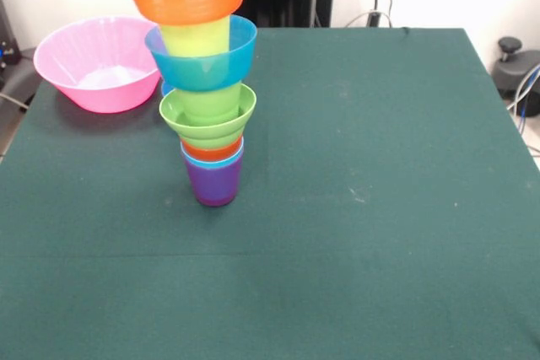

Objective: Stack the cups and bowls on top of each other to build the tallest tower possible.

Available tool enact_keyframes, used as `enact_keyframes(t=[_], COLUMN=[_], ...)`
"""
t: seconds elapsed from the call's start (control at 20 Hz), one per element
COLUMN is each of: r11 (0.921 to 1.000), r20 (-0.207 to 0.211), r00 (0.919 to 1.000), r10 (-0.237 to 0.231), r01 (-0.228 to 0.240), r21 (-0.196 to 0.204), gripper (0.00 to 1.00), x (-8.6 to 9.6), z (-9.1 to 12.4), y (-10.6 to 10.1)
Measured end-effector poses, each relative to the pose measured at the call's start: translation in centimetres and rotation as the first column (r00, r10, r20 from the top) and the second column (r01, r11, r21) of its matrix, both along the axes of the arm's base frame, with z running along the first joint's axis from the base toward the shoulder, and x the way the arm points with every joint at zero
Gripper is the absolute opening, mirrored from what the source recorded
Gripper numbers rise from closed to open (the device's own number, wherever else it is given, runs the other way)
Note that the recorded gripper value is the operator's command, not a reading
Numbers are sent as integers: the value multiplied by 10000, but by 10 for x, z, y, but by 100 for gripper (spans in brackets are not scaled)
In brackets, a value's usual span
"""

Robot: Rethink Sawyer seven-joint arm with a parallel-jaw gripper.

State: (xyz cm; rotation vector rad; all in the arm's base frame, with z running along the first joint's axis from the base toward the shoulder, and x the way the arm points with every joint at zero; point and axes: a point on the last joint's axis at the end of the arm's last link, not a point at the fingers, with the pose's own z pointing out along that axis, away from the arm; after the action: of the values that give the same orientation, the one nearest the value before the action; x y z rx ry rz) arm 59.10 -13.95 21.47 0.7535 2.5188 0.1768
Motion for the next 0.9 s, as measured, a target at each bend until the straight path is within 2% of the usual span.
enact_keyframes(t=[0.35,0.9], r11=[9998,9961], r20=[20,14], r00=[9998,9961], r10=[202,877], r01=[-202,-877], r21=[-33,-71], gripper=[0,0], x=[3,10], z=[1,2], y=[12,52])
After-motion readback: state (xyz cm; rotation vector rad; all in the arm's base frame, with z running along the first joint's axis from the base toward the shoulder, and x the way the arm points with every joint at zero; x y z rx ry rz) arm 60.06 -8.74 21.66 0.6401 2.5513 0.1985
